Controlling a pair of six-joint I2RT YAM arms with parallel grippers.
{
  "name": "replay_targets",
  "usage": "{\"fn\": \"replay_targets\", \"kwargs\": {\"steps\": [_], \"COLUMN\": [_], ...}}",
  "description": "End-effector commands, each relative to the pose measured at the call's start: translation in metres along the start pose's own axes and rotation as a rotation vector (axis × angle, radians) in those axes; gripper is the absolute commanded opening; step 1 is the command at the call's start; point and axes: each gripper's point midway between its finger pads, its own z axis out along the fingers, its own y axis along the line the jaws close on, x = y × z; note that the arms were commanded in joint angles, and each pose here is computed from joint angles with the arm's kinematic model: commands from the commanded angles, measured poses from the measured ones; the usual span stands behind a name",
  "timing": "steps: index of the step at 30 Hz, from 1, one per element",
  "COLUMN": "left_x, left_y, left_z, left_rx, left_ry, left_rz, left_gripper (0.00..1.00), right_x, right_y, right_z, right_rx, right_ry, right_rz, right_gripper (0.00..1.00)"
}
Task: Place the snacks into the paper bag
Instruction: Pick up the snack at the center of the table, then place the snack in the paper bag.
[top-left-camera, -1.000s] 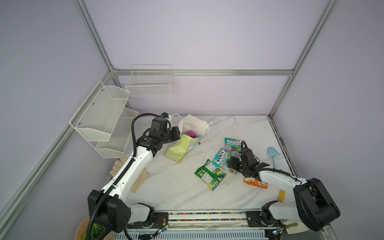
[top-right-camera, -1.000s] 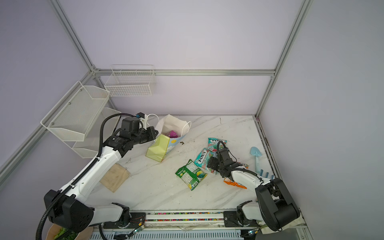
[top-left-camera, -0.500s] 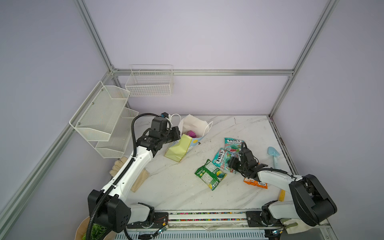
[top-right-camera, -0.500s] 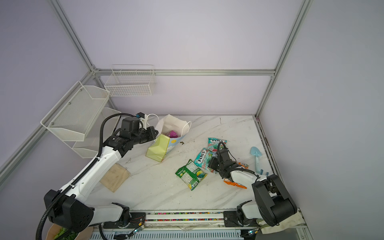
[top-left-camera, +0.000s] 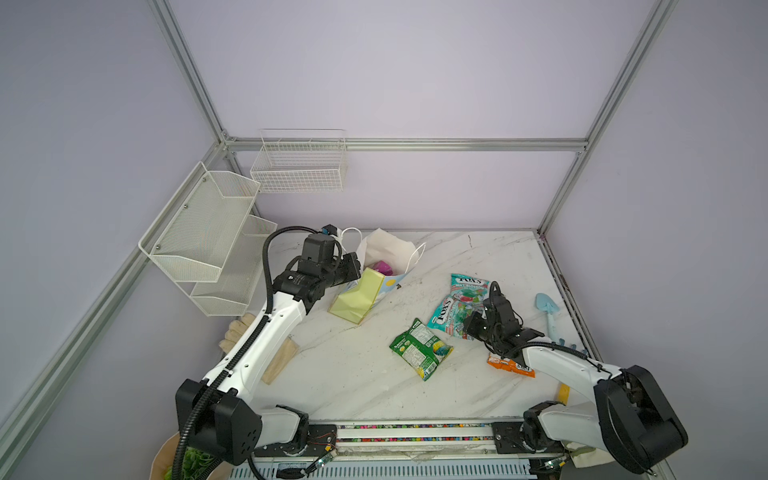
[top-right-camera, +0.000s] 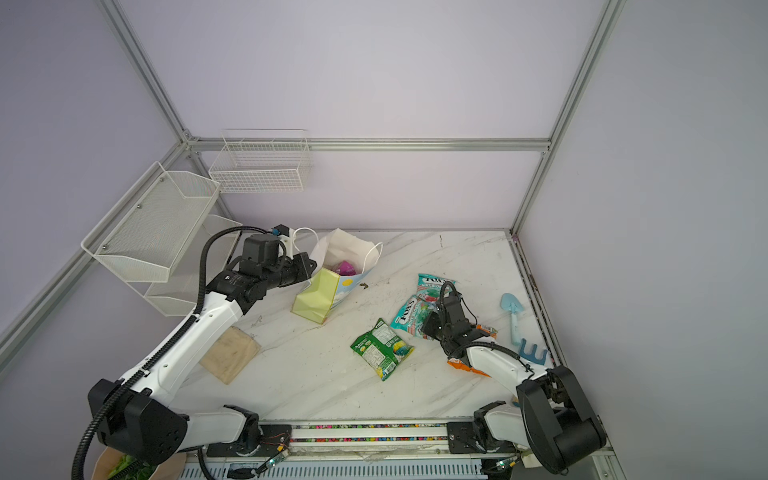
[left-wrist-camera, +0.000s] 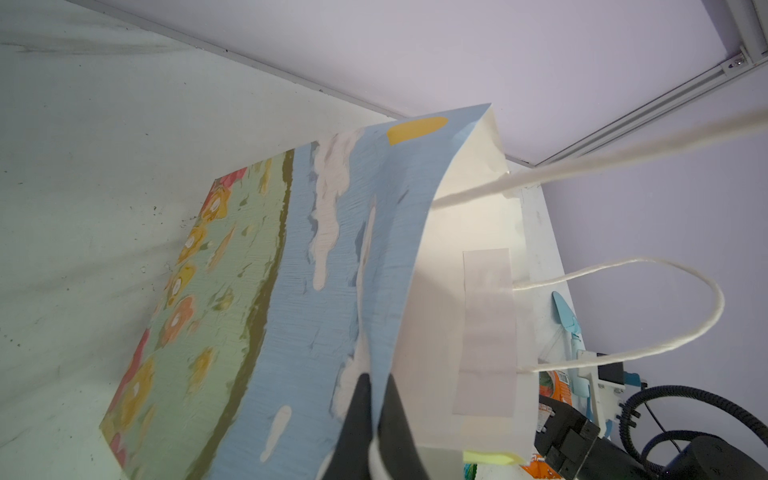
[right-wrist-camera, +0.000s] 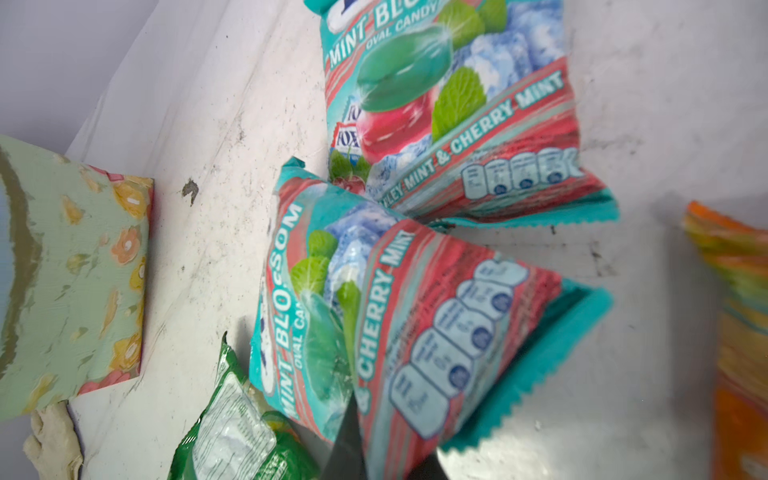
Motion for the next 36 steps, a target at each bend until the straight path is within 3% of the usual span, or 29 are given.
{"fn": "replay_targets", "kwargs": {"steps": [1, 23, 29, 36], "left_x": [0.001, 0.005, 0.007, 0.009], "left_y": [-0.004, -0.014, -0.017, -0.021], "left_z": [-0.002, 0.0, 0.003, 0.007], "left_rx": [0.016, 0.024, 0.021, 0.024], "left_ry": [0.001, 0.005, 0.01, 0.017], "left_rz": [0.012, 0.032, 0.037, 0.042], "left_gripper": [0.0, 0.0, 0.0, 0.0], "right_x": [-0.028, -0.132, -0.151, -0.155], "right_y": [0.019, 0.137, 0.163, 0.179], "right_z": [-0.024, -0.172, -0.194, -0.193], "right_rx": [-0.019, -0.269, -0.309, -0.333], "right_ry": [-0.076, -0.337, -0.363, -0.343], "right_rz": [0.003, -0.107, -0.155, -0.192], "right_gripper": [0.01, 0.0, 0.0, 0.0]}}
